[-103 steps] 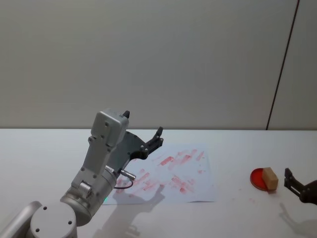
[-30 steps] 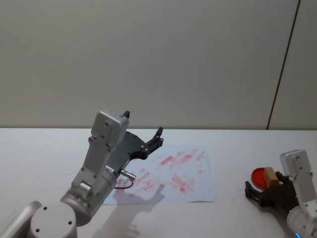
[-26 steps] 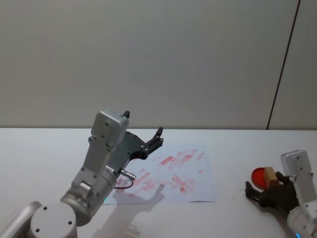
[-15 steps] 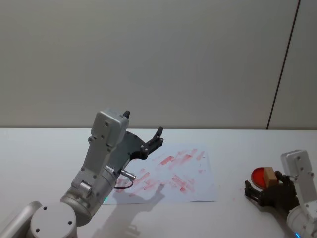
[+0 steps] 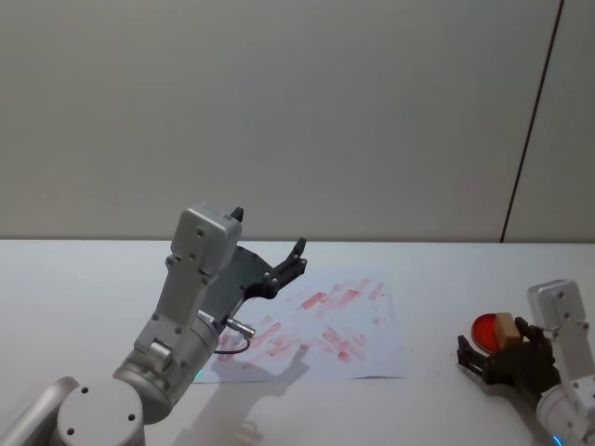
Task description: Use the one hand to pick up the stamp and affix it onto the A4 paper.
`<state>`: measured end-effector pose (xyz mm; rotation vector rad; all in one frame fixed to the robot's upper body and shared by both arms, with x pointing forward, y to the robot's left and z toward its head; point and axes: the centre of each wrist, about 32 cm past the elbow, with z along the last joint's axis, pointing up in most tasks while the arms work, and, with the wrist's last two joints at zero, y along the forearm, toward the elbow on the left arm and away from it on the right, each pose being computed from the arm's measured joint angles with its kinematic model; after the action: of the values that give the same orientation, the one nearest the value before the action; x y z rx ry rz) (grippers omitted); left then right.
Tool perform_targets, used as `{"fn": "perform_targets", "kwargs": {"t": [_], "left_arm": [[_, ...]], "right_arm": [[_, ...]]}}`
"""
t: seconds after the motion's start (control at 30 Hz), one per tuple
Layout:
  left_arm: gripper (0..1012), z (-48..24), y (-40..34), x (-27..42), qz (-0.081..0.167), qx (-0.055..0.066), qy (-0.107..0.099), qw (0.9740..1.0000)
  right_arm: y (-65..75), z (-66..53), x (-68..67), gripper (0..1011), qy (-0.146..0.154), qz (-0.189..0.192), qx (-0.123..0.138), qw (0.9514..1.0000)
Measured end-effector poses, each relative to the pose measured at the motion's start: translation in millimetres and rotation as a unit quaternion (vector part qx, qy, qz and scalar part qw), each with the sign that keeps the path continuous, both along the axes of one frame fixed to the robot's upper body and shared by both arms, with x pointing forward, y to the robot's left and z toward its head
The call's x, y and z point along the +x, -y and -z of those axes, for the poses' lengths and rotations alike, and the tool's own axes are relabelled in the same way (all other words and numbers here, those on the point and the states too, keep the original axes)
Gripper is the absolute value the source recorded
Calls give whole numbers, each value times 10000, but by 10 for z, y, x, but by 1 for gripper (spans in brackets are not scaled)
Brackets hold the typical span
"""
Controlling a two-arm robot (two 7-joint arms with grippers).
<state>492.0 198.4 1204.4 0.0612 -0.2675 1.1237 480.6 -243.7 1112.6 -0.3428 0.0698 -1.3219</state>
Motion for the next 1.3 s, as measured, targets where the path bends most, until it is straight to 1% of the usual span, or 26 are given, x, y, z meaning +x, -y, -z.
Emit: {"fn": "perform_targets", "kwargs": {"t": [0.37,0.83,1.2,1.27,1.3], "left_arm": [[1003,0,0,0,0,0,0,10000],[1002,0,0,0,0,0,0,10000],[1003,0,0,0,0,0,0,10000],[1002,0,0,0,0,0,0,10000],[1003,0,0,0,0,0,0,10000]], "right_arm": [[2,26,-24,1001,3,63,4,10000],[12,32,-54,1001,142,101,58,9998],[11,28,-76,1001,191,105,90,9997],[12,28,-79,984,197,105,92,9997],[12,28,-80,947,199,106,93,9997]]}}
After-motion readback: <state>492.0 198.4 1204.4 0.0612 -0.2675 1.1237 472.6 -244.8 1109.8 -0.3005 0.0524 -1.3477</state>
